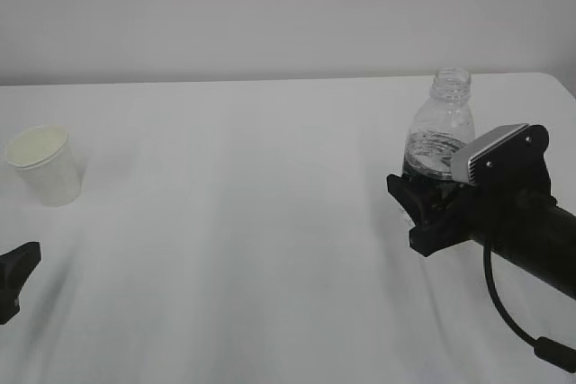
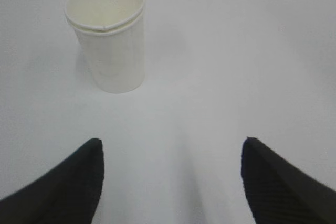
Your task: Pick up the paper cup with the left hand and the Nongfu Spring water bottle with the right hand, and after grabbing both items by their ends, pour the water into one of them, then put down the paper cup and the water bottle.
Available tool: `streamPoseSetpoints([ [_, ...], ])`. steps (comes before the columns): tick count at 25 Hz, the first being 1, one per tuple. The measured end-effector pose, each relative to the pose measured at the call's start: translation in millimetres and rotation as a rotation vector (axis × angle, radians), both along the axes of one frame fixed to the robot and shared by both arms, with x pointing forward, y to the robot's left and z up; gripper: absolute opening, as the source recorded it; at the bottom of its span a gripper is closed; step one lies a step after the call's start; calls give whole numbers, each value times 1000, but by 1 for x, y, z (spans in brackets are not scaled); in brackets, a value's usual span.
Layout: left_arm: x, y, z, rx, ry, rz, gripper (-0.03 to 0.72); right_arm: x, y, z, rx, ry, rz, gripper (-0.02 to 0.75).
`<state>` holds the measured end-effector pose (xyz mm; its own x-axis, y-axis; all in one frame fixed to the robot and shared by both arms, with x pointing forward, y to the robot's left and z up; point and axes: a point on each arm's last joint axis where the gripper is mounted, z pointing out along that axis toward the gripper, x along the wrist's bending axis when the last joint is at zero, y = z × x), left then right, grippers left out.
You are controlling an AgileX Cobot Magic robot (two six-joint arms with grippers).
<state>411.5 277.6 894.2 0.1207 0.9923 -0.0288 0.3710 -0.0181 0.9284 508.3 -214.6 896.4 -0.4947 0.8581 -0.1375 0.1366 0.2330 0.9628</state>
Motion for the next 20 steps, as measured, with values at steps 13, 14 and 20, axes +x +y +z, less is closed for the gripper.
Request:
streamPoseSetpoints([
  [13, 0, 0, 0, 0, 0, 0, 587, -13, 7, 15, 8, -35, 118, 463],
  [14, 0, 0, 0, 0, 0, 0, 587, -14, 8, 15, 11, -32, 127, 464],
  [20, 0, 0, 0, 0, 0, 0, 587, -18, 12, 14, 19, -16, 190, 463],
])
